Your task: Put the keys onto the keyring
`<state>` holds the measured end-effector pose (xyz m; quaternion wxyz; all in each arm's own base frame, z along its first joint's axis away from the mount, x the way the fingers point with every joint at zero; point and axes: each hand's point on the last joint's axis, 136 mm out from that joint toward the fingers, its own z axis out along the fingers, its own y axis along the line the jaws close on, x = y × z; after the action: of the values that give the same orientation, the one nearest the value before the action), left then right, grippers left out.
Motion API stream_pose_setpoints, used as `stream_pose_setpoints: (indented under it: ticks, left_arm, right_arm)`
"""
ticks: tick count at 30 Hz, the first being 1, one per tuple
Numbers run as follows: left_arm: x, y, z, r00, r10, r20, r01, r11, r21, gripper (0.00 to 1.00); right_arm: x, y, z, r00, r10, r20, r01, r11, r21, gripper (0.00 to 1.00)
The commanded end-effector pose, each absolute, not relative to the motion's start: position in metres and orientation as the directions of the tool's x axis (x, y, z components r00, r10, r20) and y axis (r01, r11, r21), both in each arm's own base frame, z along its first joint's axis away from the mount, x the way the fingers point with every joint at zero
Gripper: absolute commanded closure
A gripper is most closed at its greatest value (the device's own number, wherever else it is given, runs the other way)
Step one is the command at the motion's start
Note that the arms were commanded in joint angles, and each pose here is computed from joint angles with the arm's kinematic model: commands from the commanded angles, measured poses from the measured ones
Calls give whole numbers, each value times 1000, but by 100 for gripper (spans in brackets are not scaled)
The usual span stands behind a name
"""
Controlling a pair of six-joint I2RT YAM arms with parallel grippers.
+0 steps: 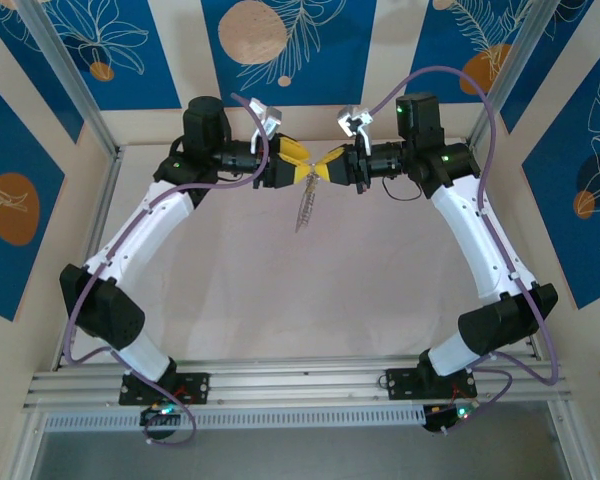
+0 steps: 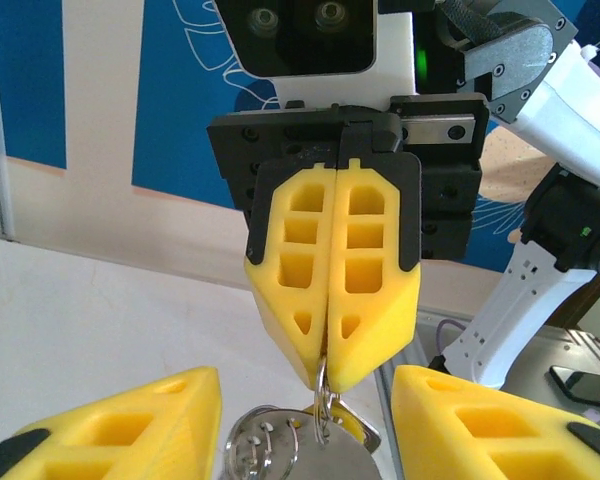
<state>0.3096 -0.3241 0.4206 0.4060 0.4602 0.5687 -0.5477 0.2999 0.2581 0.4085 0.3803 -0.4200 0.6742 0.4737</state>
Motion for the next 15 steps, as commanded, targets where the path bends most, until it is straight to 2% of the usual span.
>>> stream_pose_setpoints:
  ticks: [1,6,12,15]
  left_arm:
    - [306,-328,429,-230,67,-971,969,-75,-234,55]
    - [302,-334,424,-238,76,-968,965,-96,-245,67]
    - [302,-339,425,-224,67,-972,969,-95,-230,96]
    - [303,-339,429,-219,51,-974,970,-94,-223,100]
  right_arm:
    - [294,262,420,-323,-197,-926,-942,159,295,100]
    - [295,262,420,-320,-196,-927,-943,160,292,100]
    - [295,262,418,-321,-198,-926,-943,161,292,100]
    - [296,261,416,-323,-199,-925,-942,165,293,100]
